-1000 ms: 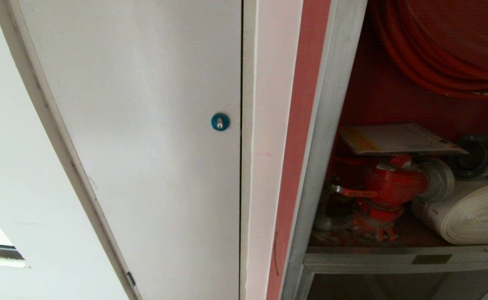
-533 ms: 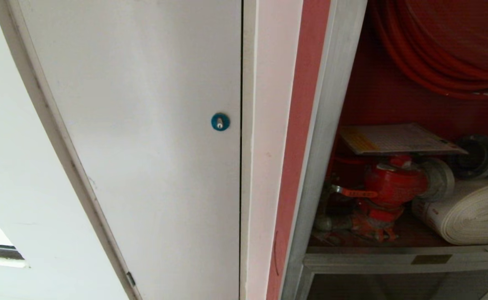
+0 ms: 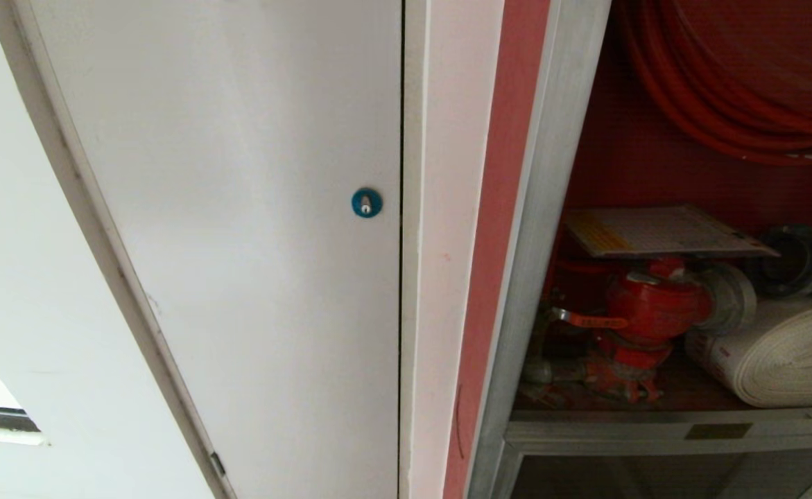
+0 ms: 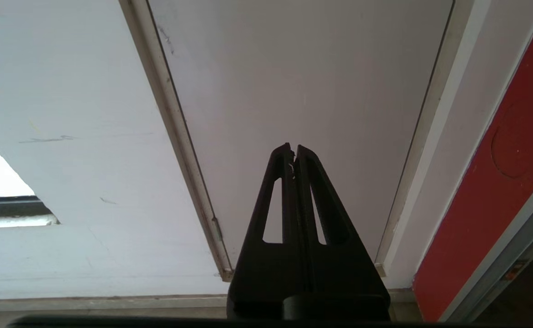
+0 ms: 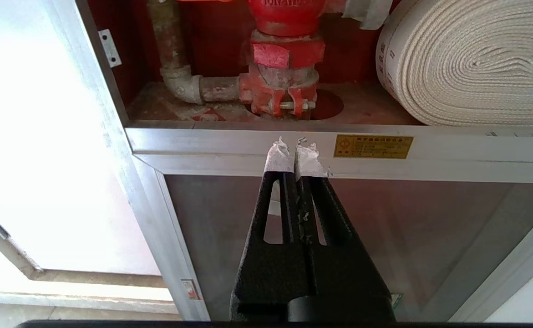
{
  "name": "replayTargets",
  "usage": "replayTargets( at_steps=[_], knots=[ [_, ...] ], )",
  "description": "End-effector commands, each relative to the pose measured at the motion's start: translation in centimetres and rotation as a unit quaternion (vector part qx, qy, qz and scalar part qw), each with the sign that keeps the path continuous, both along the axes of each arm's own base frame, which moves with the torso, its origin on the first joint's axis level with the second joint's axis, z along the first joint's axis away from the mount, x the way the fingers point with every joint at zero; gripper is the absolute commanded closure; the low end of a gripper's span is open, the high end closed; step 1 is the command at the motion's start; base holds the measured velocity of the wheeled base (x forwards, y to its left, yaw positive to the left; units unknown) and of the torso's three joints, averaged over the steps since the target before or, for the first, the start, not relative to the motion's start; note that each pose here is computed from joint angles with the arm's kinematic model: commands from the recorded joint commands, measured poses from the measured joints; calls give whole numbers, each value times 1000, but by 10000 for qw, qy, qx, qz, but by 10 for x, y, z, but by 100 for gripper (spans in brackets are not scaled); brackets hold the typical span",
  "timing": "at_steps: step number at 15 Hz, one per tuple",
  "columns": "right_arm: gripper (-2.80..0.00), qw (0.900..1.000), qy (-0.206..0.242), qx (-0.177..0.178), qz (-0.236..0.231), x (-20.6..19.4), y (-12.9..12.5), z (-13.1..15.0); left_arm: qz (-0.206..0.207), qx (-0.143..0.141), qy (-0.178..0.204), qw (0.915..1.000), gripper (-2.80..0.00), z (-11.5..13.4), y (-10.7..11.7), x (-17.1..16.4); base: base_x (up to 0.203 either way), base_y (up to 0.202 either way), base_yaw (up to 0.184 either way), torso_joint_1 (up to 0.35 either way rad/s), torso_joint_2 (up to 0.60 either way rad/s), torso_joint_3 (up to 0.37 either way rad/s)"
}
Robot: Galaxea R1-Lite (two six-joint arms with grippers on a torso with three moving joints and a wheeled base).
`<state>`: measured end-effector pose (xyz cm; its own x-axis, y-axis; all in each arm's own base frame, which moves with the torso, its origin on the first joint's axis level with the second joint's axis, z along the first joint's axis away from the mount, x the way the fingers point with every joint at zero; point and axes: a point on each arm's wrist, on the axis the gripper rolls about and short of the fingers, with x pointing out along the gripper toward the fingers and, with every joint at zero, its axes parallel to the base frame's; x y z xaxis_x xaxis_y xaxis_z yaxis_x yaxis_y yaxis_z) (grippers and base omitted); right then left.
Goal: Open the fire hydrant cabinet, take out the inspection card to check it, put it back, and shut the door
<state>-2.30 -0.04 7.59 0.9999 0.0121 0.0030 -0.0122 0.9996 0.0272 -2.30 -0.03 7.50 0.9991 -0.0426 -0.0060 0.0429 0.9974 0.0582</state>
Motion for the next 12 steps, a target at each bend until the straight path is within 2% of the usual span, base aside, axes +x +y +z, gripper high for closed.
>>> replayTargets(
  at_steps=[1, 7, 12],
  knots=[
    [0, 10000, 7, 2, 1, 0, 0, 0, -2, -1, 1, 10000, 0, 0, 0, 0, 0, 0, 0, 0, 0, 0],
    [0, 10000, 7, 2, 1, 0, 0, 0, -9, -1, 1, 10000, 0, 0, 0, 0, -15, 0, 0, 3, 1, 0],
    [0, 10000, 7, 2, 1, 0, 0, 0, -2, -1, 1, 10000, 0, 0, 0, 0, -191, 0, 2, 4, 4, 0]
  ],
)
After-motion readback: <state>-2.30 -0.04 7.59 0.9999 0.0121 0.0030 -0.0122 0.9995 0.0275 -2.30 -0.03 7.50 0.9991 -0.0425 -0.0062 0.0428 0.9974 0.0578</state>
